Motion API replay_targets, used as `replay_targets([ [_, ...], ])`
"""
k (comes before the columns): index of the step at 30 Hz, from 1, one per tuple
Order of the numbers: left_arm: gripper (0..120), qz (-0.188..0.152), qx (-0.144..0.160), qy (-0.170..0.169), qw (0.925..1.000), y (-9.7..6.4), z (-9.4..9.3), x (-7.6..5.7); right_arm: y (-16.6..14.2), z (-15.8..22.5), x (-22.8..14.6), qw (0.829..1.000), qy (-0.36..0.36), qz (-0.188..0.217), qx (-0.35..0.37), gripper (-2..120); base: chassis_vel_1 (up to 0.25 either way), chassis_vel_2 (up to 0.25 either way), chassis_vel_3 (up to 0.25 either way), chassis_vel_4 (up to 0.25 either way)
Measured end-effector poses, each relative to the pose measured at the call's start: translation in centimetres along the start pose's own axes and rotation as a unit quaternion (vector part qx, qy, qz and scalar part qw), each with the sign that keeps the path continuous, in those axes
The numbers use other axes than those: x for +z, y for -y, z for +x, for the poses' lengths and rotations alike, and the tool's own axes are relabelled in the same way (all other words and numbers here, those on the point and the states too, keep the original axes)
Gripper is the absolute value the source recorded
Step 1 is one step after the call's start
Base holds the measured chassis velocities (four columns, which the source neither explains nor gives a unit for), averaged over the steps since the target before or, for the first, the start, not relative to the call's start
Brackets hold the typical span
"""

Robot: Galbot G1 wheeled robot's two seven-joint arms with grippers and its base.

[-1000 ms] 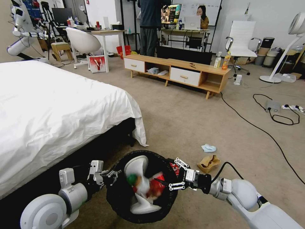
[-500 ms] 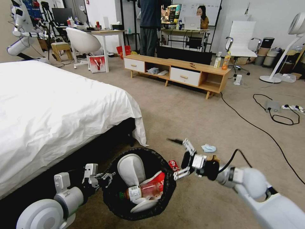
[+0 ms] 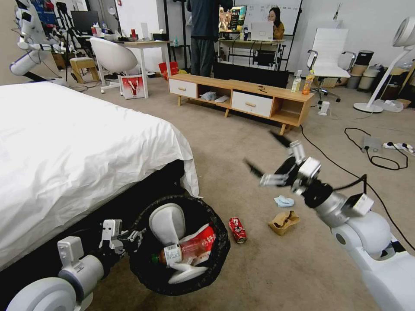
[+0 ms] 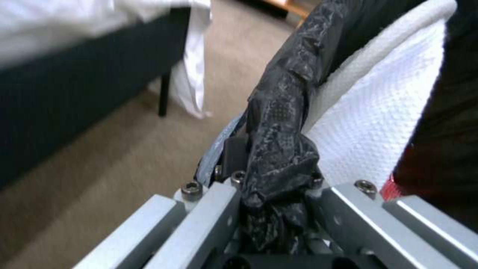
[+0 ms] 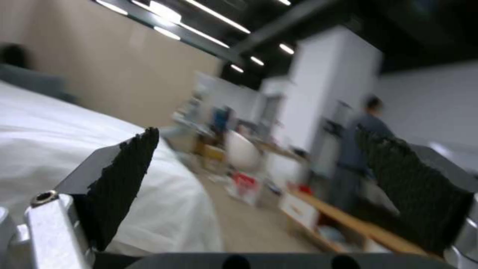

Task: Pick up the trash bin and place the garbage on the floor into it.

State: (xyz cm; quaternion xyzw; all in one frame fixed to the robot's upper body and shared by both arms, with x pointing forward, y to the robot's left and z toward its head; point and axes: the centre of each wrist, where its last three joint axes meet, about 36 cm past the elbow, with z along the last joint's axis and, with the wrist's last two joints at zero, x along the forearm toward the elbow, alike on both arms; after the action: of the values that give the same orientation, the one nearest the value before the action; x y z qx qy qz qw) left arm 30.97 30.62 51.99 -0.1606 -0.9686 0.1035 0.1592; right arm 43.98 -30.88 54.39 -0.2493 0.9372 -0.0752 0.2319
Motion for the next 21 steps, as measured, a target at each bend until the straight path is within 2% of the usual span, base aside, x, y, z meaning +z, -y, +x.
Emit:
replay_targets([
  [4, 2, -0.023, -0.004, 0.036, 0.9991, 1.2, 0.8, -1.0, -0.9, 0.5, 0.2, 0.995, -0.063, -0.007, 0.074, 100, 0.0, 0.0, 0.0, 0.0],
  [8, 2, -0.027, -0.003, 0.051, 0.9983, 1.6, 1.2, -1.6, -2.0, 0.9, 0.2, 0.987, -0.108, -0.015, 0.114, 100, 0.0, 0.0, 0.0, 0.0],
  [10, 2, -0.031, -0.002, 0.061, 0.9976, 1.8, 1.6, -2.1, -3.6, 1.3, 0.1, 0.97, -0.172, -0.033, 0.17, 100, 0.0, 0.0, 0.0, 0.0],
  [11, 2, -0.031, -0.002, 0.061, 0.9976, 1.8, 1.6, -2.1, -3.6, 1.3, 0.1, 0.97, -0.172, -0.033, 0.17, 100, 0.0, 0.0, 0.0, 0.0],
  [13, 2, -0.033, 0.0, 0.066, 0.9973, 1.9, 1.8, -2.3, -4.6, 1.6, 0.3, 0.952, -0.218, -0.05, 0.211, 100, 0.0, 0.0, 0.0, 0.0],
  [14, 2, -0.033, 0.0, 0.066, 0.9973, 1.9, 1.8, -2.3, -4.6, 1.6, 0.3, 0.952, -0.218, -0.05, 0.211, 100, 0.0, 0.0, 0.0, 0.0],
  [16, 2, -0.033, 0.003, 0.07, 0.997, 2.0, 1.9, -2.5, -5.2, 1.8, 0.9, 0.936, -0.246, -0.061, 0.244, 100, 0.0, 0.0, 0.0, 0.0],
  [21, 2, -0.03, 0.007, 0.074, 0.9968, 2.2, 2.0, -2.7, -5.2, 2.5, 2.2, 0.933, -0.249, -0.044, 0.258, 100, 0.0, 0.0, 0.0, 0.0],
])
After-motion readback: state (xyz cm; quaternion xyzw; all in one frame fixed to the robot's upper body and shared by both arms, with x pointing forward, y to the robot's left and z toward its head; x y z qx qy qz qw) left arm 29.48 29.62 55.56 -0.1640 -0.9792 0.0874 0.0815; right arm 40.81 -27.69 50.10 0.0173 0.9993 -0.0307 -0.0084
